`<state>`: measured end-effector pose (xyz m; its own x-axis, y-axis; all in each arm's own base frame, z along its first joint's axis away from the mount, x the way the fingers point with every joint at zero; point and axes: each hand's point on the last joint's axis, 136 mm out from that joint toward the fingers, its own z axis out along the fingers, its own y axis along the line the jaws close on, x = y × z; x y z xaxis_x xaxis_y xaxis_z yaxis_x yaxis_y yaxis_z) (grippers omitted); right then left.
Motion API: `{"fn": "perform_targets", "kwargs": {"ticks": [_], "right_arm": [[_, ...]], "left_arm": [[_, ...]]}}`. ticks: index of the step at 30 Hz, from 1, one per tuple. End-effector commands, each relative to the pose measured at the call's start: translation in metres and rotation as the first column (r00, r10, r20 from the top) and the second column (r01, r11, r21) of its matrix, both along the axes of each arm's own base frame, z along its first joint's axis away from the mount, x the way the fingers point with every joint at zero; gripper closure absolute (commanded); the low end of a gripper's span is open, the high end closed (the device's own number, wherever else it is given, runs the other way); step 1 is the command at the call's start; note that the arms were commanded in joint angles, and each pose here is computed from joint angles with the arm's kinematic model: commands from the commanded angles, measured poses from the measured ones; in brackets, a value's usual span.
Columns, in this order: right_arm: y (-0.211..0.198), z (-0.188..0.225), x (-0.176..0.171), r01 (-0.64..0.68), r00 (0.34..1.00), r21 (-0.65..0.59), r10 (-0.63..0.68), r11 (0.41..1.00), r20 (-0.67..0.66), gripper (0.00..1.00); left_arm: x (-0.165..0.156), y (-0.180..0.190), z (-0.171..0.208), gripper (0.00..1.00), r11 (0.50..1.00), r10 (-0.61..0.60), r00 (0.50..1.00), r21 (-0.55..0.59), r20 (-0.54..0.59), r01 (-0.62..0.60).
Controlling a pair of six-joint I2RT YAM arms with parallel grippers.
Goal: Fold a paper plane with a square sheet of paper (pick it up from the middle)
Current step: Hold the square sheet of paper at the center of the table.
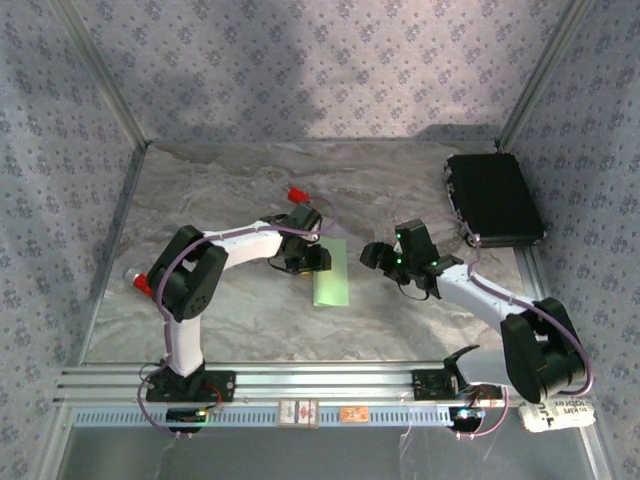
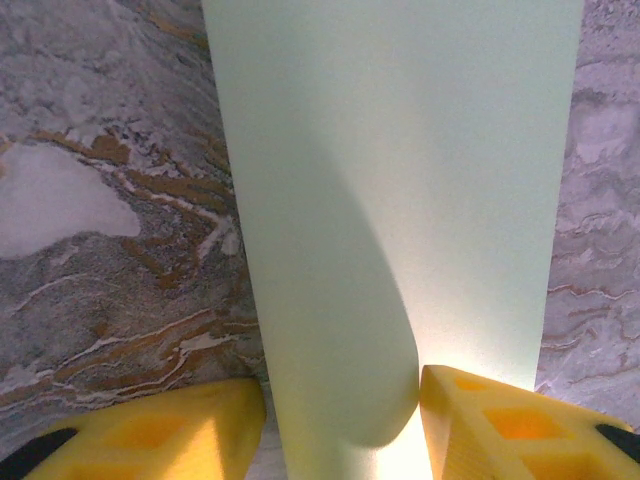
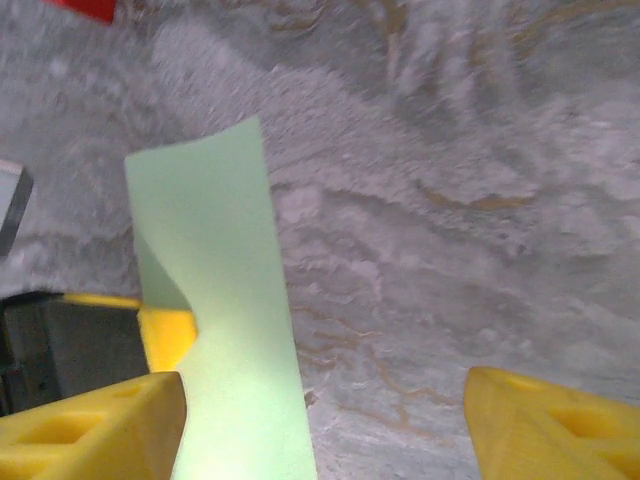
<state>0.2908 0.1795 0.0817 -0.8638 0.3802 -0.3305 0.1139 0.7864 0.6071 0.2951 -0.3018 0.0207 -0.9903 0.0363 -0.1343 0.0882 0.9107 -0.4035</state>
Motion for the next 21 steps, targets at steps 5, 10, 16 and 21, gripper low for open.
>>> {"fn": "perform_targets", "kwargs": {"ticks": [5, 10, 16, 21], "right_arm": [[0.035, -0.009, 0.004, -0.101, 0.993, 0.154, 0.109, 0.983, -0.050, 0.71], [0.053, -0.017, 0.006, -0.150, 0.983, 0.172, 0.166, 0.974, -0.085, 0.92], [0.070, -0.028, 0.013, -0.175, 0.975, 0.155, 0.193, 0.972, -0.109, 1.00], [0.086, -0.036, 0.020, -0.195, 0.970, 0.144, 0.213, 0.970, -0.120, 1.00]], "left_arm": [[-0.023, 0.045, -0.066, 0.50, 0.976, 0.017, 0.996, 0.220, -0.092, 0.003], [-0.025, 0.046, -0.068, 0.50, 0.975, 0.010, 0.995, 0.222, -0.098, 0.012], [-0.025, 0.046, -0.070, 0.50, 0.975, 0.011, 0.994, 0.223, -0.105, 0.013], [-0.026, 0.046, -0.070, 0.50, 0.975, 0.011, 0.994, 0.224, -0.105, 0.013]]}}
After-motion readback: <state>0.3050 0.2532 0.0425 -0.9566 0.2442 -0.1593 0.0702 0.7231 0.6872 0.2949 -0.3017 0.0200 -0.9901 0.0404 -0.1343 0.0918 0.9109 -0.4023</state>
